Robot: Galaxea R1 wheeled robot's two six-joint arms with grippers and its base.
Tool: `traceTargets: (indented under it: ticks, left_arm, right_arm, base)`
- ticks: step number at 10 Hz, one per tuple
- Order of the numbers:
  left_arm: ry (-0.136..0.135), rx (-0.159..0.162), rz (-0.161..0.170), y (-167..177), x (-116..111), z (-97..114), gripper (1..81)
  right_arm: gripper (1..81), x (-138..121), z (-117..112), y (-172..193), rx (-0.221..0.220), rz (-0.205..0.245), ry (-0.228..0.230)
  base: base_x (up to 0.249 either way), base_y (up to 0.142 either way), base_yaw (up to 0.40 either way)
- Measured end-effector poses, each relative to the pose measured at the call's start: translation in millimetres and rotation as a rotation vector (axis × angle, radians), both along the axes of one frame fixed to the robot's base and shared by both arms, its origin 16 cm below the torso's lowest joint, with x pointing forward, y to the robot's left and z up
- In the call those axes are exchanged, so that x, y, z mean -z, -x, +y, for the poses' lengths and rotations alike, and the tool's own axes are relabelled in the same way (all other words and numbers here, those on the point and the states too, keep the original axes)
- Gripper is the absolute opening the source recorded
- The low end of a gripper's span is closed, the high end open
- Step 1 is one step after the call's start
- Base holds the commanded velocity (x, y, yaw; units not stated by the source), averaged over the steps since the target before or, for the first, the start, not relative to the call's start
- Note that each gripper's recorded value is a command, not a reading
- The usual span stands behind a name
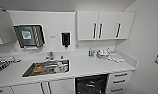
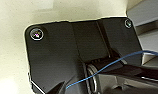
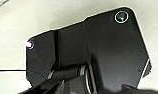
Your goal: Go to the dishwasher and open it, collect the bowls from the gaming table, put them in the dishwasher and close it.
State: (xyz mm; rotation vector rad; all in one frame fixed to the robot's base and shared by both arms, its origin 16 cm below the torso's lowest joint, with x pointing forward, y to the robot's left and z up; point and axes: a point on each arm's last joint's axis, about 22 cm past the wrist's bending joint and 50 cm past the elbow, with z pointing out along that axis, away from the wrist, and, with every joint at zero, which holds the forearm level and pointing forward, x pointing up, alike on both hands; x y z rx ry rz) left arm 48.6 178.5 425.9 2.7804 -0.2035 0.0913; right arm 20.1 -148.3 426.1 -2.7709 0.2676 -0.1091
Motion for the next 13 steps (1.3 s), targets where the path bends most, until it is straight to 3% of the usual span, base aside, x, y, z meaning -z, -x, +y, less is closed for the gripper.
traceTargets:
  ticks: [5,13]
  left_arm:
    - [-0.012,0.0,-0.006,-5,1,7,81.1]
    - [-0.013,0.012,-0.01,-3,1,8,81.1]
  right_arm:
    - [81.1,0,6,9,-0.001,0.008,-0.007]
    - [81.1,0,7,8,-0.015,0.01,-0.006]
  base:
    - [0.0,0.0,0.171]
    - [0.0,0.0,0.331]
